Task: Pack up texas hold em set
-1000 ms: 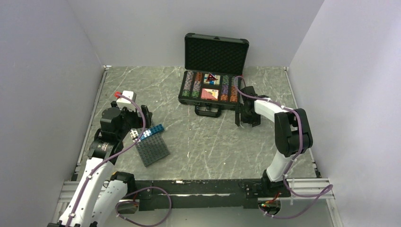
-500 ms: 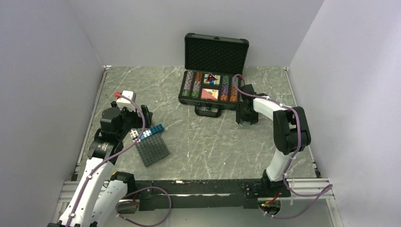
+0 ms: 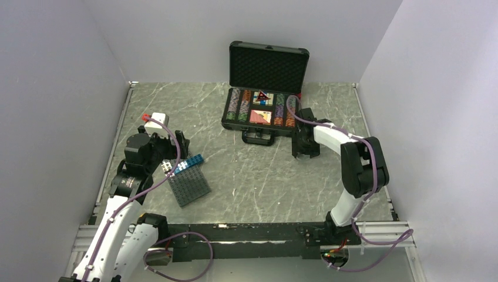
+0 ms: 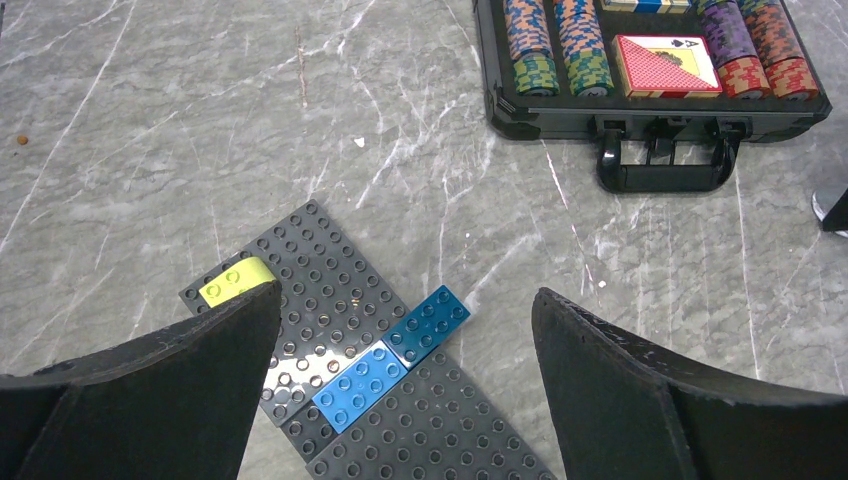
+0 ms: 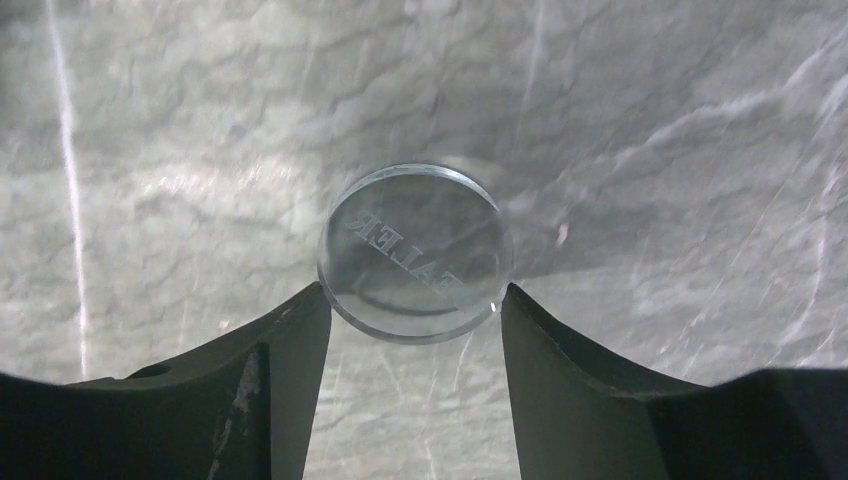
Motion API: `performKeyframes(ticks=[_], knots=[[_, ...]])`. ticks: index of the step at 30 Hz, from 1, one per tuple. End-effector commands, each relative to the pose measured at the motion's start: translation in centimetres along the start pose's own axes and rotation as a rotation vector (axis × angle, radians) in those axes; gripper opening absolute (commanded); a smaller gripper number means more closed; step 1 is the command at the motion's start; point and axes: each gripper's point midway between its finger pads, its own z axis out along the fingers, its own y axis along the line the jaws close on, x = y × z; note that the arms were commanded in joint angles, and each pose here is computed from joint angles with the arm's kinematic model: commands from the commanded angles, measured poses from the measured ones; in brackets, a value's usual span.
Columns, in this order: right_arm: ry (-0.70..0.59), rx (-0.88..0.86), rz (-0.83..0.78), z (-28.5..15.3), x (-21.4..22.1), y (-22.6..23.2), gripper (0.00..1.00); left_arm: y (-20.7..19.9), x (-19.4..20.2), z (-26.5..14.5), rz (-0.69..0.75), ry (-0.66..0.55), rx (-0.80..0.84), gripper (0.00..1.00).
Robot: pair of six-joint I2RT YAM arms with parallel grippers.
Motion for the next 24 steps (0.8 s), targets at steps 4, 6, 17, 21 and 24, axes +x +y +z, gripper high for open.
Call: performKeyframes(ticks=[4, 6, 17, 21, 24], knots=[[-0.102, -0.053, 0.013, -4.7, -0.5, 2.3, 0.29, -0.3, -2.1, -0.5, -0.004, -0.052, 0.011, 0.99], [-0.133, -0.079, -0.002, -5.9, -1.5, 3.6, 0.29, -0.4, -2.1, -0.5, -0.005, -0.052, 0.016, 0.99], [-0.279, -0.201, -0.084, -9.1, -8.4, 10.3, 0.28, -0.3, -1.6, 0.0, -0.008, -0.035, 0.014, 0.99], [-0.309, -0.225, -0.100, -9.3, -10.8, 11.7, 0.28, -0.2, -1.7, 0.0, -0.006, -0.031, 0.008, 0.99], [-0.345, -0.243, -0.110, -9.5, -12.8, 12.8, 0.27, -0.2, -1.8, -0.1, -0.003, -0.038, 0.005, 0.99]])
